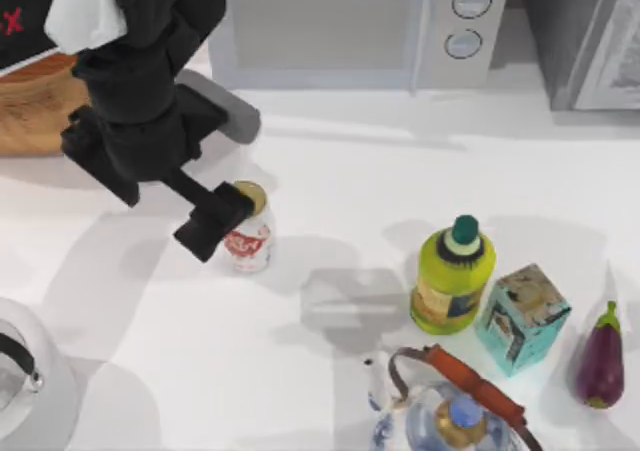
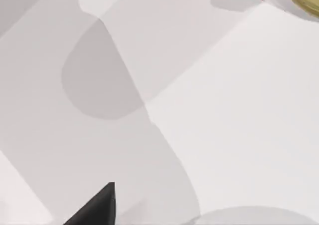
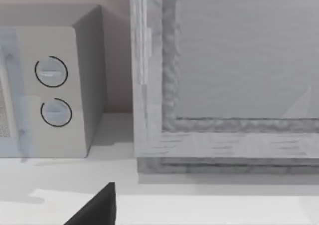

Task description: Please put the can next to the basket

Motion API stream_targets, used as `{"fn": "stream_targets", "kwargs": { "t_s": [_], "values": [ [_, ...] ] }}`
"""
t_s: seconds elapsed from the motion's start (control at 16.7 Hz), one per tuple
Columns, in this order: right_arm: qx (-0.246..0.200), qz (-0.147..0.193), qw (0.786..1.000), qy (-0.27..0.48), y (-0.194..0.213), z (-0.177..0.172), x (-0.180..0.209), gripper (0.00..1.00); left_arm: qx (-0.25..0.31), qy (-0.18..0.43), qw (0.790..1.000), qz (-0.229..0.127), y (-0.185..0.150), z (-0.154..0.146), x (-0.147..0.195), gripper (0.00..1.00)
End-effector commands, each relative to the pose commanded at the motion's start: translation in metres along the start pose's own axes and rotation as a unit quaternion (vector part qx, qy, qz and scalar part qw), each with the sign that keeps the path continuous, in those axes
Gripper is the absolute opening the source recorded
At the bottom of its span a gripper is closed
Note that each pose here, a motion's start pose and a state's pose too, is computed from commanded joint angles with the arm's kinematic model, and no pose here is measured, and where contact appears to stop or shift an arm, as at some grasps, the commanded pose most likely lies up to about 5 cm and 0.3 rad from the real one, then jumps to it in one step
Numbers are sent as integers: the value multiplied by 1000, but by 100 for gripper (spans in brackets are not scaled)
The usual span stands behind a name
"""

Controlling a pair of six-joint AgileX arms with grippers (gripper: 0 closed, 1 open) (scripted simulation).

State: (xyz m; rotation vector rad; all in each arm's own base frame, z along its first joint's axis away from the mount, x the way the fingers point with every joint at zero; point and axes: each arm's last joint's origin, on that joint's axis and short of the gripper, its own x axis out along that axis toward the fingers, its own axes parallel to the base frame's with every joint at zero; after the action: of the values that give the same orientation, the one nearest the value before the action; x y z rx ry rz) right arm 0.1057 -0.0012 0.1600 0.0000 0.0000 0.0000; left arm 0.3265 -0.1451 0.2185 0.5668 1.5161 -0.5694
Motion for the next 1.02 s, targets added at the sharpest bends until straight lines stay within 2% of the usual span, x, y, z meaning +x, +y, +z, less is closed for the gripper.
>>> {"fn": "stream_targets", "kwargs": {
  "t_s": [0.18, 0.36, 0.78, 1.02],
  "values": [
    [0, 0, 1000, 0, 0, 0, 0, 100, 25, 3, 1000, 0, -8, 41, 1, 100],
    [0, 0, 1000, 0, 0, 0, 0, 100, 38, -6, 999, 4, -15, 63, 1, 100],
    [0, 0, 1000, 0, 0, 0, 0, 100, 38, -10, 999, 5, -15, 66, 0, 100],
    [0, 0, 1000, 0, 0, 0, 0, 100, 40, -9, 999, 5, -16, 68, 26, 100]
  ]
}}
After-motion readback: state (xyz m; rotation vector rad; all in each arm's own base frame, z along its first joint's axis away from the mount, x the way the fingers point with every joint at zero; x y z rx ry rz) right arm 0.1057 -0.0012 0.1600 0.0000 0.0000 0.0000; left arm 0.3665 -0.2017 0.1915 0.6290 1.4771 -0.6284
